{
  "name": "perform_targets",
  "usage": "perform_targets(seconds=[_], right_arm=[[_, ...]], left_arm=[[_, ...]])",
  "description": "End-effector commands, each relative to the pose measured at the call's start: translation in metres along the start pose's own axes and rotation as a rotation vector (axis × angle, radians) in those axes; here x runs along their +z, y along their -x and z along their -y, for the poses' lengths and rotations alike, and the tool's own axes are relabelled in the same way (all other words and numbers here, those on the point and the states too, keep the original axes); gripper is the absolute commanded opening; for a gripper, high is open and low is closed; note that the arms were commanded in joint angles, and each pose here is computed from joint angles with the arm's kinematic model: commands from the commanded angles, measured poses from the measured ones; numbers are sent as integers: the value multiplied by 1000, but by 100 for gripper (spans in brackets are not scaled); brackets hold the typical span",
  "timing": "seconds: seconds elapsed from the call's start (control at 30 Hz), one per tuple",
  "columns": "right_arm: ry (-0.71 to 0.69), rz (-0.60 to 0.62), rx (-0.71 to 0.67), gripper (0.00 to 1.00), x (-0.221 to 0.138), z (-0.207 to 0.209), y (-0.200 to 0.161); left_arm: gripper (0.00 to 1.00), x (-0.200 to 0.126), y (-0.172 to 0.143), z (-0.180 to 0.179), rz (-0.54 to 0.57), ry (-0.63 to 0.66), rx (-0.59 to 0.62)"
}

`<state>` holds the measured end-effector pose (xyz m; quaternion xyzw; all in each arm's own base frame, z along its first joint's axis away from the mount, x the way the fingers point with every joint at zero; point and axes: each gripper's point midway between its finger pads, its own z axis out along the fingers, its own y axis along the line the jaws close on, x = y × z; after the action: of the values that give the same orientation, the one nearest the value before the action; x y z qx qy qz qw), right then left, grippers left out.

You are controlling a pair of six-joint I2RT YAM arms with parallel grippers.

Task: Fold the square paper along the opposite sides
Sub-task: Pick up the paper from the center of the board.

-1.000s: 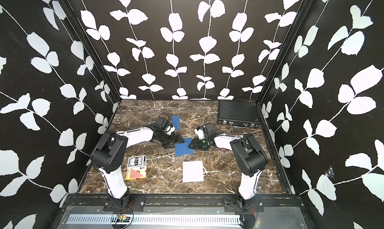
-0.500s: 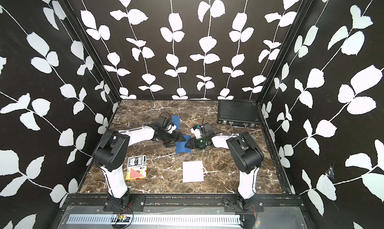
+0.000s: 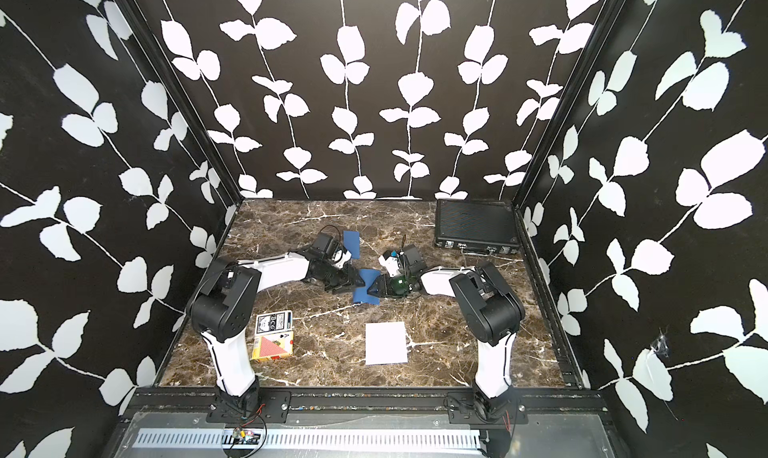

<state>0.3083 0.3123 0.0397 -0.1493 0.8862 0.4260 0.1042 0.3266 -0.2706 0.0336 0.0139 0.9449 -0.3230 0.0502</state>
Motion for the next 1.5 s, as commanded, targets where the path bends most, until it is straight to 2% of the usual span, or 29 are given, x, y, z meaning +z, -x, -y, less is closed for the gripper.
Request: perform_targets(seconds=[0.0, 0.23, 0.43, 0.6, 0.87, 1.0, 1.17, 1.47], right_arm=[[-80, -68, 69, 51, 6, 21, -25], [-73, -53, 65, 51, 0, 17, -20], [-32, 39, 59, 51, -27, 2, 6], [109, 190, 43, 53, -56, -16, 31], [360, 326, 99, 56, -81, -40, 63], [474, 349, 108, 59, -91, -56, 81], [516, 357, 103, 65, -92, -65, 94], [631, 349, 66, 66, -98, -99, 112]], left_arm=[[46, 10, -23, -33, -68, 110, -32], [39, 1, -21, -25, -47, 96, -3], [35, -23, -7, 7, 19, -30, 60], [32, -52, 7, 26, 98, -112, 98], [31, -95, 18, 63, 173, -339, 147], [31, -115, 18, 81, 203, -427, 187], [32, -131, 16, 101, 230, -541, 216], [32, -141, 16, 113, 240, -599, 234]])
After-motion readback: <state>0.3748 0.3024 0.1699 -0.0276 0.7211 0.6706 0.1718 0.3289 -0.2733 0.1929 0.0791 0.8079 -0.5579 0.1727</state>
